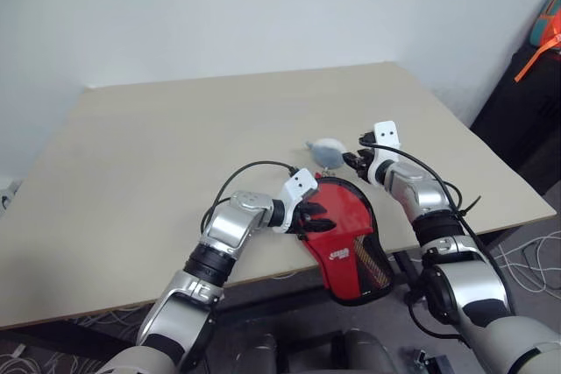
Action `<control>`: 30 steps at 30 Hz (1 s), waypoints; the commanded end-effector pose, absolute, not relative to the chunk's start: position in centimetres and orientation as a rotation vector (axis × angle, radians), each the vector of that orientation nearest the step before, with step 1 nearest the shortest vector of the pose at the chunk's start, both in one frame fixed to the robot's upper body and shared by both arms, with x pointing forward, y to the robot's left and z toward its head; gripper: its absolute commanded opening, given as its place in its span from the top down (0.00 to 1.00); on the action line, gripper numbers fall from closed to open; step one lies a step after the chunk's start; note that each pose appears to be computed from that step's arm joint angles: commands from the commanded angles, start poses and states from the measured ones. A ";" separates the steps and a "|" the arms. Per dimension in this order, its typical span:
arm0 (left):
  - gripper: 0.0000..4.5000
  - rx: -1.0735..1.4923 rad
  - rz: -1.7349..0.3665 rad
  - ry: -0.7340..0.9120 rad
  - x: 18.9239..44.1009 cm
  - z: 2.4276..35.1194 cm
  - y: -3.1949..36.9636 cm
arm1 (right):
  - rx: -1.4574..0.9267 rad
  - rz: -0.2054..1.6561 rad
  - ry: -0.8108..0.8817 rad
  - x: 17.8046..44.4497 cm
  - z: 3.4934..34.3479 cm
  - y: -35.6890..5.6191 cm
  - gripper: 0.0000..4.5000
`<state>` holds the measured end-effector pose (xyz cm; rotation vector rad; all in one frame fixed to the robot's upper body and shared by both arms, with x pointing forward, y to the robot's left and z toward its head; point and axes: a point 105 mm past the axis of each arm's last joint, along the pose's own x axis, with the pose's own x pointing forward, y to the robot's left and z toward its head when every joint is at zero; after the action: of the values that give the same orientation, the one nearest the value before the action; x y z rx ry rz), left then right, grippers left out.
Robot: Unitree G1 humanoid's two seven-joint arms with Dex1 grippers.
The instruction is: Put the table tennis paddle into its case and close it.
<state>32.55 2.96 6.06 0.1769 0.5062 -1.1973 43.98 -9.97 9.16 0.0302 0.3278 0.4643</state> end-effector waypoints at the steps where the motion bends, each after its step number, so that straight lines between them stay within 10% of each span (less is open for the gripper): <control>1: 0.47 0.192 -1.187 0.511 32.3 6.0 3.0 | 0.016 0.470 0.264 45.1 11.3 -8.8 0.16; 20: 0.47 0.150 -1.090 0.506 31.9 6.7 4.1 | -0.045 0.417 0.371 45.6 9.1 -6.1 0.09; 30: 0.47 0.180 -1.041 0.538 32.1 5.9 4.3 | 0.031 0.371 0.314 46.1 10.3 -6.0 0.79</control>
<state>31.82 3.99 6.07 0.1476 0.5253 -1.0700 45.15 -6.29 7.59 0.0178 0.3986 0.3770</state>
